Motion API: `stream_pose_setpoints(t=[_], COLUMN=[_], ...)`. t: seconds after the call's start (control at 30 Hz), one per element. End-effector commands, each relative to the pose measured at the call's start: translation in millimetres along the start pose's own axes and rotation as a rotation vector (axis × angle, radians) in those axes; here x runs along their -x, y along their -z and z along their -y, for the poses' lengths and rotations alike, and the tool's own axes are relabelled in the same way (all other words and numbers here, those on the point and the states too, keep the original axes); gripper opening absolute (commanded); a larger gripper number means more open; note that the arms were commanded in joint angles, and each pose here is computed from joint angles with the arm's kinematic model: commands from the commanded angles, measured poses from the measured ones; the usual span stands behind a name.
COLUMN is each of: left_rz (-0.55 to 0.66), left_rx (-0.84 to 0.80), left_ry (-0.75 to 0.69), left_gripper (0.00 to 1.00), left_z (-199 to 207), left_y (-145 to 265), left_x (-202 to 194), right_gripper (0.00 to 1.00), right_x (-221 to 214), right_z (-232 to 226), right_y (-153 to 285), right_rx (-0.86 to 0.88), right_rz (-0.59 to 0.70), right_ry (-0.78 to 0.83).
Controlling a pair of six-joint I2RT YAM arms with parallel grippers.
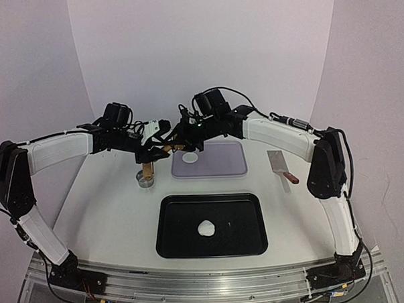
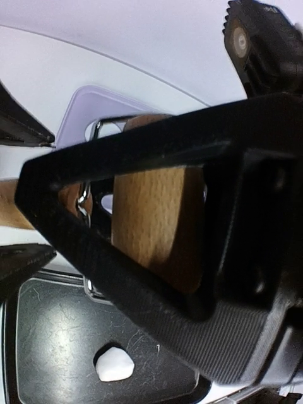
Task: Roll out the dumpling wrappers from the dough
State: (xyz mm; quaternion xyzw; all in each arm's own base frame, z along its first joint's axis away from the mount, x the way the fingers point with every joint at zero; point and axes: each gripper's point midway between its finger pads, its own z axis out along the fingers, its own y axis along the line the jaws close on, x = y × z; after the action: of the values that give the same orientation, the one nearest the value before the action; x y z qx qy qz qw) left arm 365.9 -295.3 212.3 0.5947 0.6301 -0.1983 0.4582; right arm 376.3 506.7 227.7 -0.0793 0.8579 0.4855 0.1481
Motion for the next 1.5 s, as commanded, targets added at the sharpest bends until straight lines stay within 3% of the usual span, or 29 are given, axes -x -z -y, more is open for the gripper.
stream_pose_setpoints(t=[0.0,0.47,0.57,0.7,0.97,1.0,1.1,1.17,1.27,1.47], left_rz=[0.04,-0.014,-0.025,-0.014,0.007,-0.001,-0.016,-0.014,-0.006,0.004], left_rx=[0.026,-0.082,-0.079,-0.063,-0.045,-0.042,-0.035,-0.029,-0.024,-0.035], left_ry=[-0.089,-0.125,-0.126,-0.126,-0.214,-0.224,-0.259,-0.27,-0.278,-0.28], left_gripper=[0.62,0.6,0.43,0.02,0.0,0.0,0.0,0.0,0.0,0.0], left_z=[-7.6,3.2,0.9,-5.3,-7.4,-8.2,-11.2,-14.5,-18.1,-15.3], left_y=[8.8,-4.2,-5.1,-3.3,4.1,2.6,-2.0,-3.6,-5.4,-10.0], left_x=[1.7,-28.6,-30.3,-22.8,-9.7,-9.6,-5.3,-0.7,6.3,16.3], right_gripper=[0.0,0.0,0.0,0.0,0.01,0.1,0.49,0.62,0.65,0.58], right_x=[5.5,10.4,10.4,7.3,3.1,2.9,5.4,8.5,9.9,5.7], right_z=[-43.6,-68.0,-69.8,-61.9,-12.8,-9.5,-10.4,-14.9,-10.9,1.5], right_y=[25.6,44.3,46.4,46.2,33.3,30.0,24.4,23.6,19.2,2.5], right_rx=[0.094,0.139,0.142,0.119,-0.038,-0.046,-0.05,-0.046,-0.056,-0.065], right_rz=[0.003,0.024,0.027,0.026,0.049,0.047,0.049,0.058,0.06,0.026], right_ry=[0.045,0.066,0.074,0.074,0.002,-0.009,-0.011,-0.003,-0.016,-0.072])
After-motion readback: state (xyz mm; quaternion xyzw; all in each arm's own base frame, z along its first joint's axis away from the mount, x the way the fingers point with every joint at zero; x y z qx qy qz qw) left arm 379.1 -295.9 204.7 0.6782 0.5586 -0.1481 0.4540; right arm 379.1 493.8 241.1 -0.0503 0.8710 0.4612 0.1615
